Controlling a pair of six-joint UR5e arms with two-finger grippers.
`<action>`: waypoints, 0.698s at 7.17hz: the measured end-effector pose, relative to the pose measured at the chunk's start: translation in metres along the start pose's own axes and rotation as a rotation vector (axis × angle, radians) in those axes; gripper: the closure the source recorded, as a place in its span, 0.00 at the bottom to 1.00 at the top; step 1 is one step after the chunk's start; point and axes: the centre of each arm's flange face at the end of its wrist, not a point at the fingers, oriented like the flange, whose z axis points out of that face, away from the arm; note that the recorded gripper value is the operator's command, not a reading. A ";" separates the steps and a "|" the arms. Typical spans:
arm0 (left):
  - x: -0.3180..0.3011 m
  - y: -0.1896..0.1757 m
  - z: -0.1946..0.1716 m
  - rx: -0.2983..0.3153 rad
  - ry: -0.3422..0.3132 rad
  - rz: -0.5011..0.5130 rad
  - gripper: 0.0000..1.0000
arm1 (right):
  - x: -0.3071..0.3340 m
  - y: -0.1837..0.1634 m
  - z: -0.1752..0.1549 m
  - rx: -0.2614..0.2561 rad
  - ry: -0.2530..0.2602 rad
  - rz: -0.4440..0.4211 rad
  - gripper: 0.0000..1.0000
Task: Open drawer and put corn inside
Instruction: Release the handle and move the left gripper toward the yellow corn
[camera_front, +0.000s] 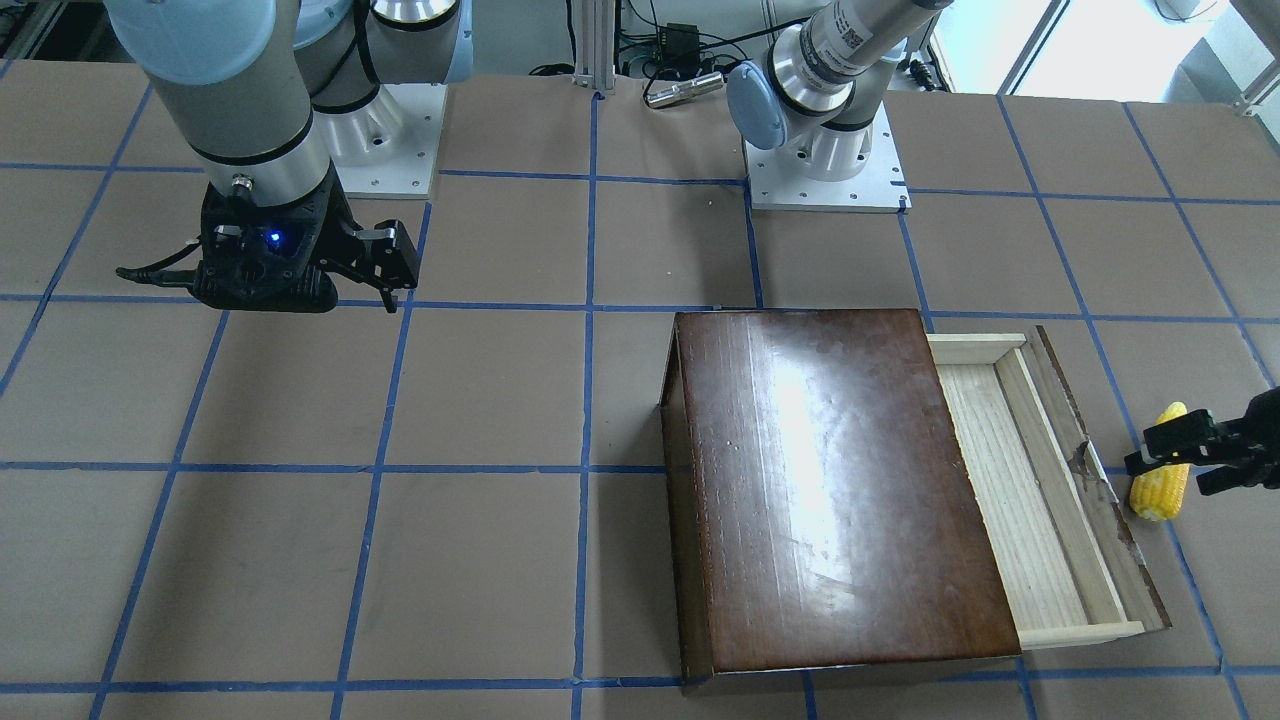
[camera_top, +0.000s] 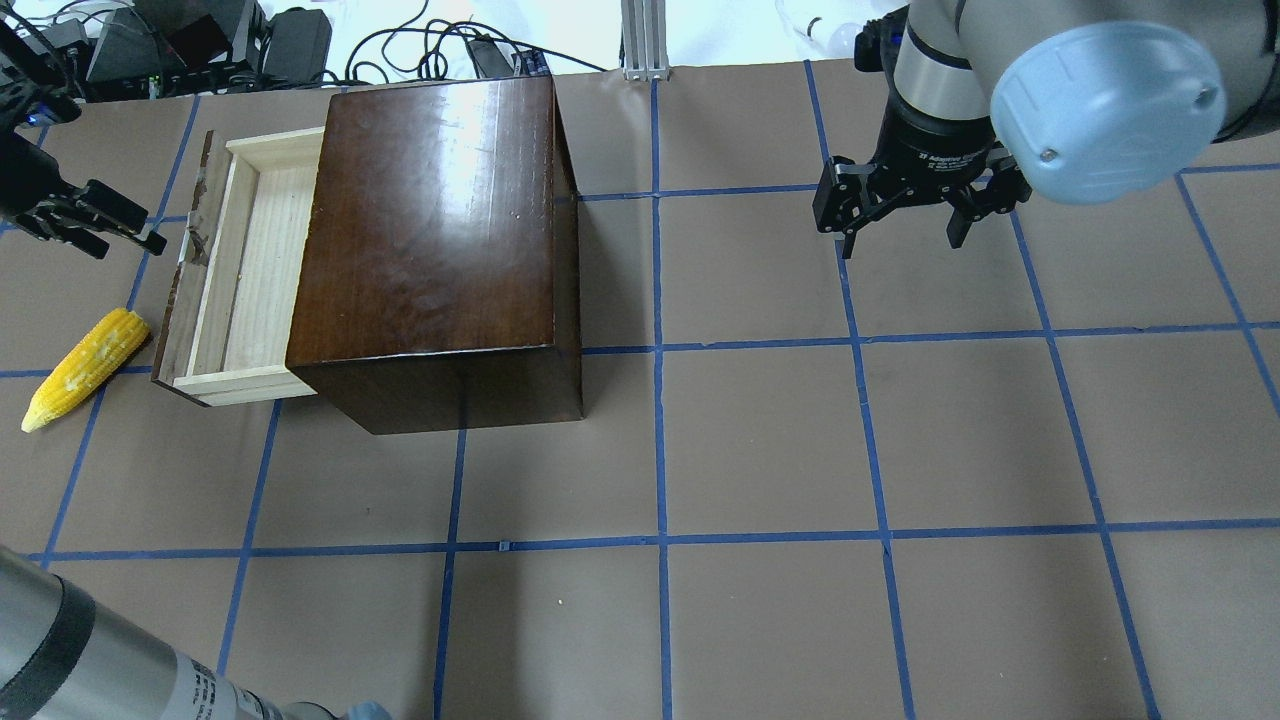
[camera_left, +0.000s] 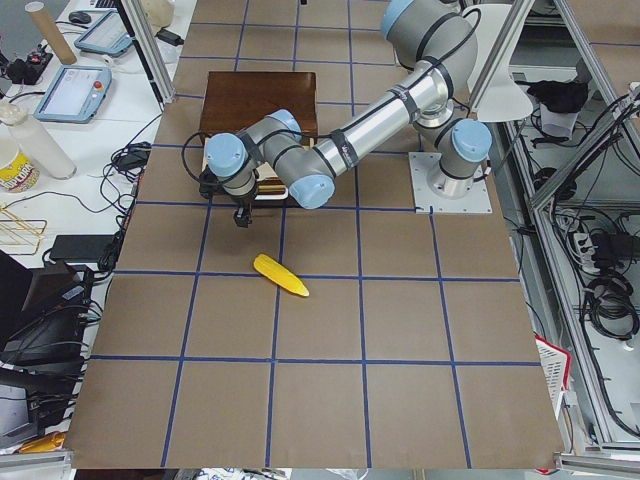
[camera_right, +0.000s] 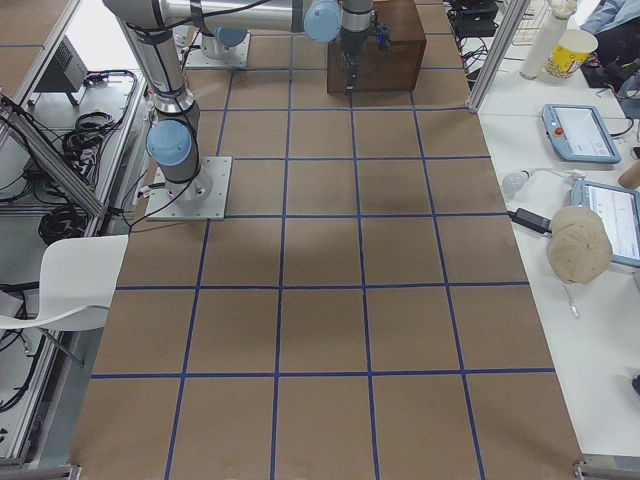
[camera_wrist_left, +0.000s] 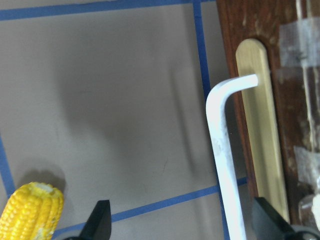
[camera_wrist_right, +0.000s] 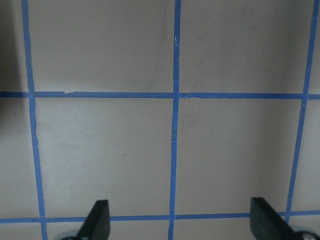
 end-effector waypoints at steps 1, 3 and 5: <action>-0.010 0.002 -0.011 -0.013 -0.033 0.025 0.00 | 0.000 0.000 0.000 0.000 0.000 0.000 0.00; -0.053 0.019 -0.013 -0.030 -0.104 0.162 0.01 | 0.000 0.000 0.000 0.000 0.000 0.000 0.00; -0.079 0.033 0.006 -0.051 -0.158 0.269 0.00 | 0.000 0.000 0.000 0.000 0.000 0.000 0.00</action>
